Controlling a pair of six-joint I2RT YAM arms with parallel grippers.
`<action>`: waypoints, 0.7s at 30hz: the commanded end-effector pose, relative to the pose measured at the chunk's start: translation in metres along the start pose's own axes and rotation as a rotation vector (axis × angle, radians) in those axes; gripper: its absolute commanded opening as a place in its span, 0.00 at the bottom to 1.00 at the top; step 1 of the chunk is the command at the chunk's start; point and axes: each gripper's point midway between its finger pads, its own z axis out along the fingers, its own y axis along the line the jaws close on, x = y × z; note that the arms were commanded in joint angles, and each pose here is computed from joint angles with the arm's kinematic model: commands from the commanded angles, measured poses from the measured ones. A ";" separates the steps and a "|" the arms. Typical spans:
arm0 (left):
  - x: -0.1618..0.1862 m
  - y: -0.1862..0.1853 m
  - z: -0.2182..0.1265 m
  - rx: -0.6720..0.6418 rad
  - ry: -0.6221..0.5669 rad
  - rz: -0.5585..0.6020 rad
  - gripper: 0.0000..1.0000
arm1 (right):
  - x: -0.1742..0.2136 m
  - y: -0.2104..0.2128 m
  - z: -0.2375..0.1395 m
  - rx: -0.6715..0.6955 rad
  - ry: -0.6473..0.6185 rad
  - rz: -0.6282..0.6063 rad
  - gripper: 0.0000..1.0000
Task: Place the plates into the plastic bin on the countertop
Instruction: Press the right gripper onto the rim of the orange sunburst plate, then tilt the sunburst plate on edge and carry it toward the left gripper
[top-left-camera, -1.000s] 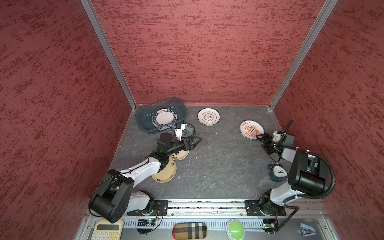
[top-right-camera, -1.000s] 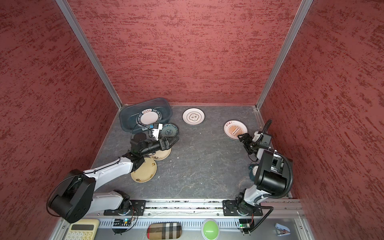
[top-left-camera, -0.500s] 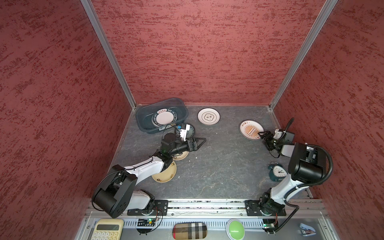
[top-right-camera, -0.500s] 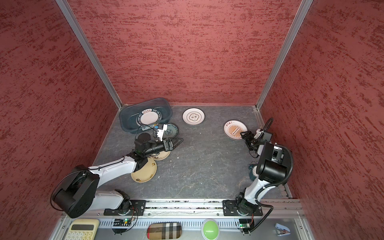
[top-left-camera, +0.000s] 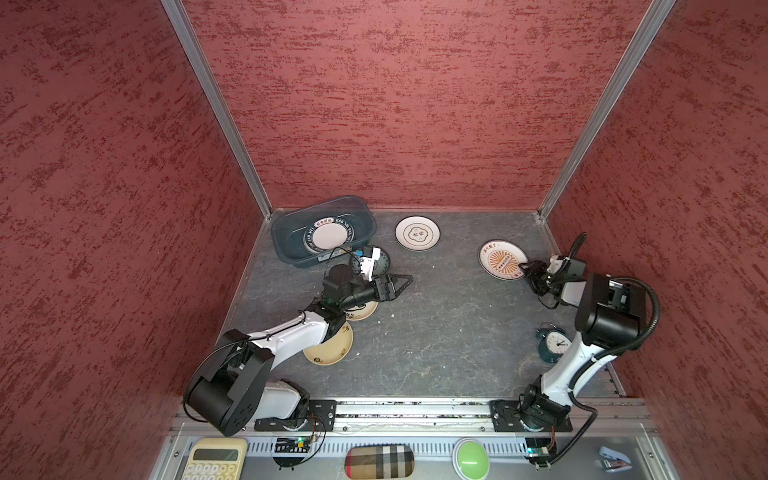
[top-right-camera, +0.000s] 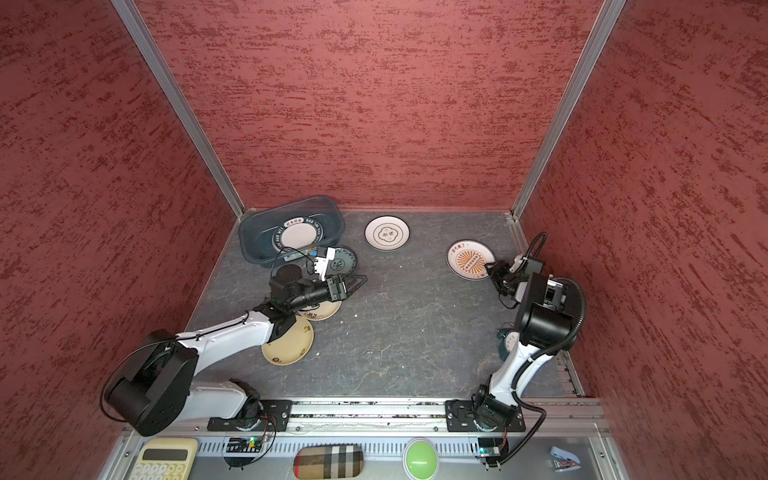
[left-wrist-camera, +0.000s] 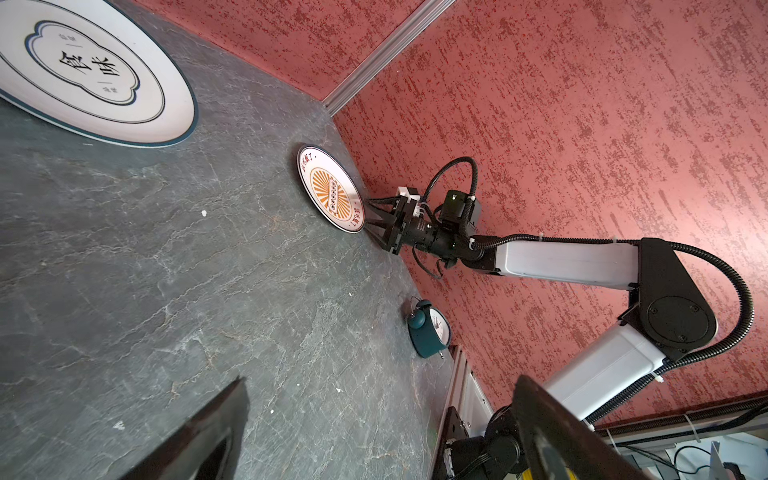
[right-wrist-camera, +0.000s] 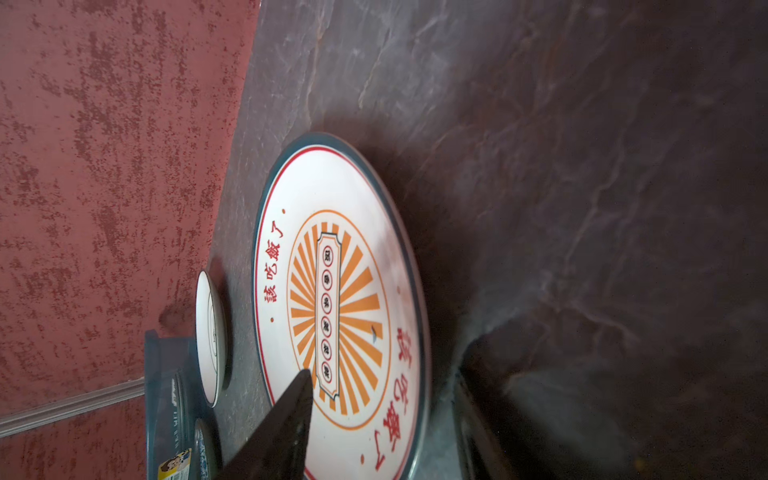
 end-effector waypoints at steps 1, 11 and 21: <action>-0.007 -0.003 0.001 -0.002 -0.012 0.026 0.99 | -0.012 -0.001 0.005 0.001 -0.034 -0.005 0.52; -0.006 -0.003 0.004 0.007 -0.002 0.012 1.00 | -0.011 -0.016 0.016 0.036 -0.024 0.008 0.39; -0.003 -0.001 0.004 0.002 0.007 0.011 0.99 | -0.012 -0.016 0.020 0.031 -0.020 0.019 0.19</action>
